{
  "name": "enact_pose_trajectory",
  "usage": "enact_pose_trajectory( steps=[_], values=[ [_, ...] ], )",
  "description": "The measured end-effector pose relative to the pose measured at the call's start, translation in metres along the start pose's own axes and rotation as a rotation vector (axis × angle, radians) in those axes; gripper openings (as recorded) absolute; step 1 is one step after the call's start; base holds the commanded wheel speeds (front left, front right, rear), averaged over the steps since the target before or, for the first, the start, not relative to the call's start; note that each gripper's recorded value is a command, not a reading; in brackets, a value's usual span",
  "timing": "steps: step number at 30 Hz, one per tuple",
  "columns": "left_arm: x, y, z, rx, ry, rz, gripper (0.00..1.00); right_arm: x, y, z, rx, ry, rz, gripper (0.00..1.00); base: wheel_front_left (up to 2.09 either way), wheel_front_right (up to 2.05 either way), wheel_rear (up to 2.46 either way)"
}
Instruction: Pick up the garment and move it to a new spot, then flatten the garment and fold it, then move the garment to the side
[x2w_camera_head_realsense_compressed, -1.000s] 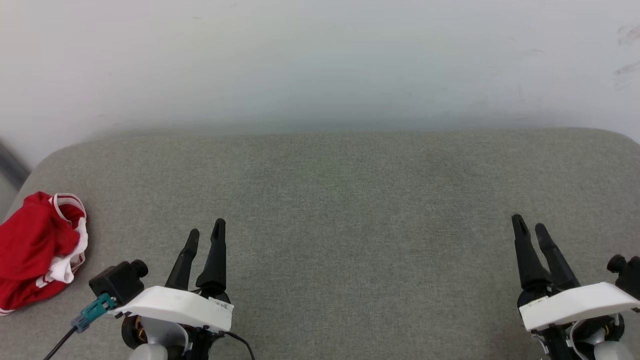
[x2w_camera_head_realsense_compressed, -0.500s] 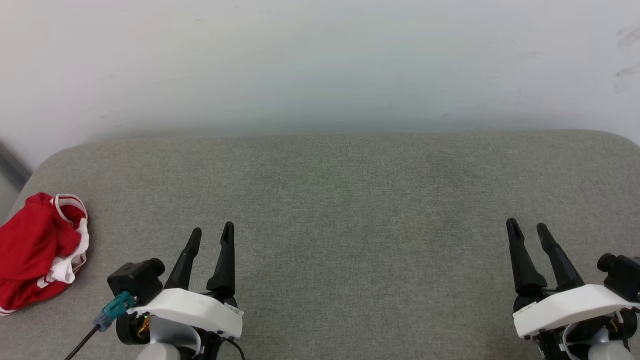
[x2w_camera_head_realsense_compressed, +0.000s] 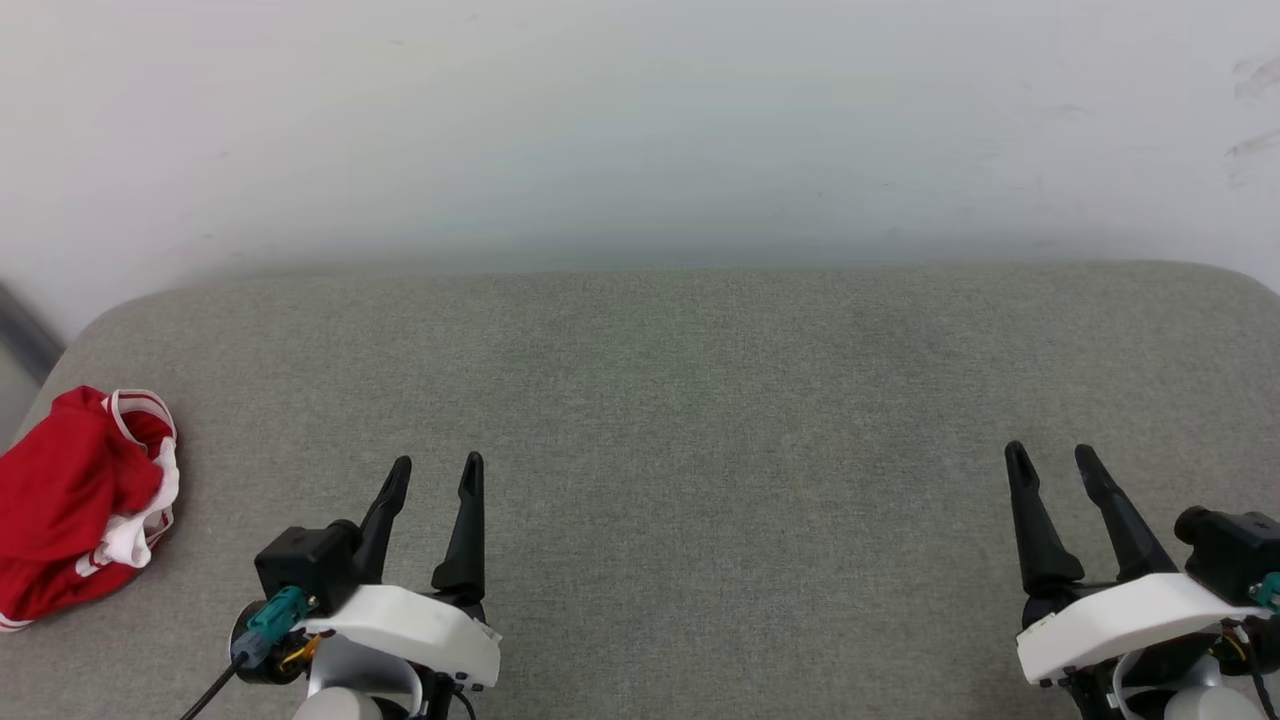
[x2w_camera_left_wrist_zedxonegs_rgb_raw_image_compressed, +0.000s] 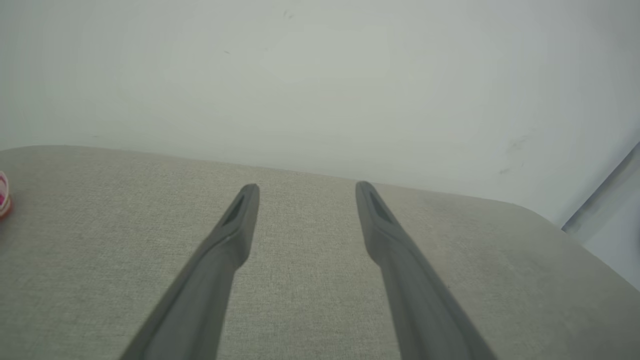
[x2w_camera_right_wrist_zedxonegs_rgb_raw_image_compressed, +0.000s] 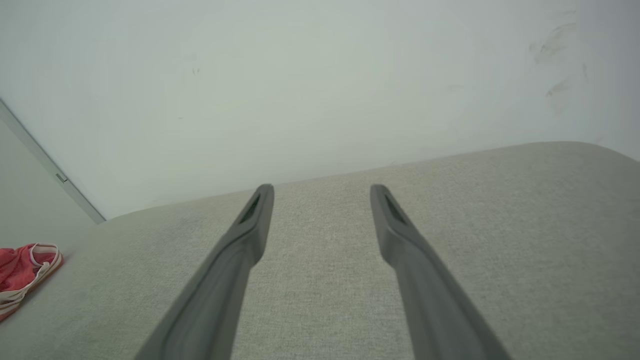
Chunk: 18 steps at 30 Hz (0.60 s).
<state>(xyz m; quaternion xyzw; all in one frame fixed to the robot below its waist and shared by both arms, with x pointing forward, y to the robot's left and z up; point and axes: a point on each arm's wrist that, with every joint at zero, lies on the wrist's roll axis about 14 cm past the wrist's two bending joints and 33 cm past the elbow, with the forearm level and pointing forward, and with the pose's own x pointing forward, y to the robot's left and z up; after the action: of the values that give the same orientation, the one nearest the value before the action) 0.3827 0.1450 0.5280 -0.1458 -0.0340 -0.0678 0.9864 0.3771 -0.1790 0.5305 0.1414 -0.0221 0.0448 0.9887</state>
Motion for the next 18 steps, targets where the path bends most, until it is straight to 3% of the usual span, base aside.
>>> enact_pose_trajectory(
  steps=[18],
  values=[
    [0.0013,-0.0064,-0.0016,0.165,-0.014,-0.023,1.00,-0.0012,0.0054,0.0048,-0.129,-0.013,0.007,1.00,0.00,0.00,0.00]
  ],
)
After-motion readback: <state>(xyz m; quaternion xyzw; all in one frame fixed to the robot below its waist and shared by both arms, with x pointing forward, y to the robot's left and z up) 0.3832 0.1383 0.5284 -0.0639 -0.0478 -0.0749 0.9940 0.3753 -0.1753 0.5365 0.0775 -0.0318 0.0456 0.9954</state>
